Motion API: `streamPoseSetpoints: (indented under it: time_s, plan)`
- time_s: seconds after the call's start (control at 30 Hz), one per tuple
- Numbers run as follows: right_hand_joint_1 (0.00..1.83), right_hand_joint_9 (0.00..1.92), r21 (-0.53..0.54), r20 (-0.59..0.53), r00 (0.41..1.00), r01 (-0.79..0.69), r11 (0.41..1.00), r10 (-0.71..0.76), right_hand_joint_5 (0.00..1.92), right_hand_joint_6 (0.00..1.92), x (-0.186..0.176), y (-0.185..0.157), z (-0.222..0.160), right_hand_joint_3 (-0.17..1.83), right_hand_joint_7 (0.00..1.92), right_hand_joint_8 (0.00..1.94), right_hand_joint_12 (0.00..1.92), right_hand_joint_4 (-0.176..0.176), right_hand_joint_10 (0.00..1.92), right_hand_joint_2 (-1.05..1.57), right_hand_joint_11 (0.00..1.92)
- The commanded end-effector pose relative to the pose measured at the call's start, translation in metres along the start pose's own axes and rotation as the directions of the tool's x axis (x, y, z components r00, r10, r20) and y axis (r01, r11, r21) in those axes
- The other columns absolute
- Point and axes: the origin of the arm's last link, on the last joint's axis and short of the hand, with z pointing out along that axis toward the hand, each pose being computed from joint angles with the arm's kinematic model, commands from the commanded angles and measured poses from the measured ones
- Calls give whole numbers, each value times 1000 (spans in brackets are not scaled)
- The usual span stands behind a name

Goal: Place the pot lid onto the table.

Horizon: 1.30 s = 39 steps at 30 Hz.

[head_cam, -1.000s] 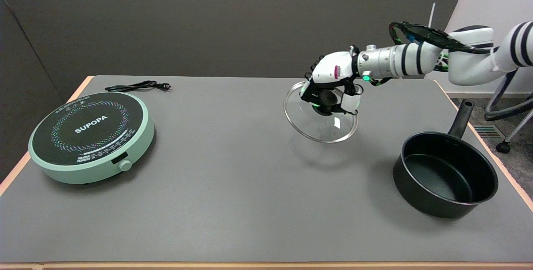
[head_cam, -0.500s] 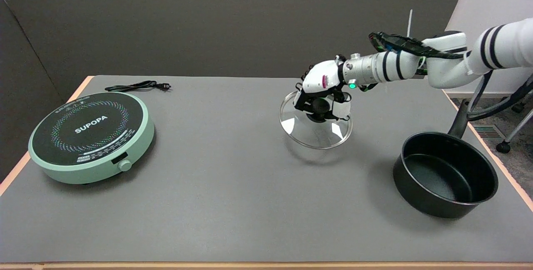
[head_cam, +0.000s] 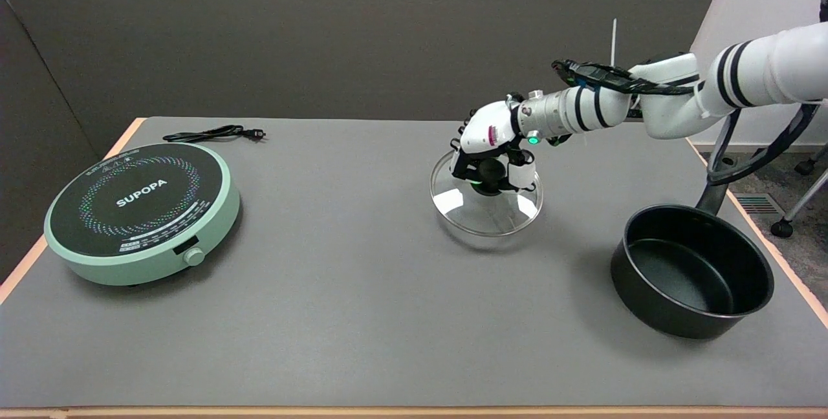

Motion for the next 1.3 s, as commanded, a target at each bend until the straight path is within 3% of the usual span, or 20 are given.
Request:
streamPoseSetpoints:
  time_s: [0.03,1.3]
  plan:
    - [1397,901,1,11,1000,29,1000,-29,721,1760,8,-4,10,1263,975,1588,1289,176,1863,558,713]
    - [1395,896,2,-43,998,-56,998,56,701,1775,-2,-10,29,1261,969,1598,1291,176,1863,564,706]
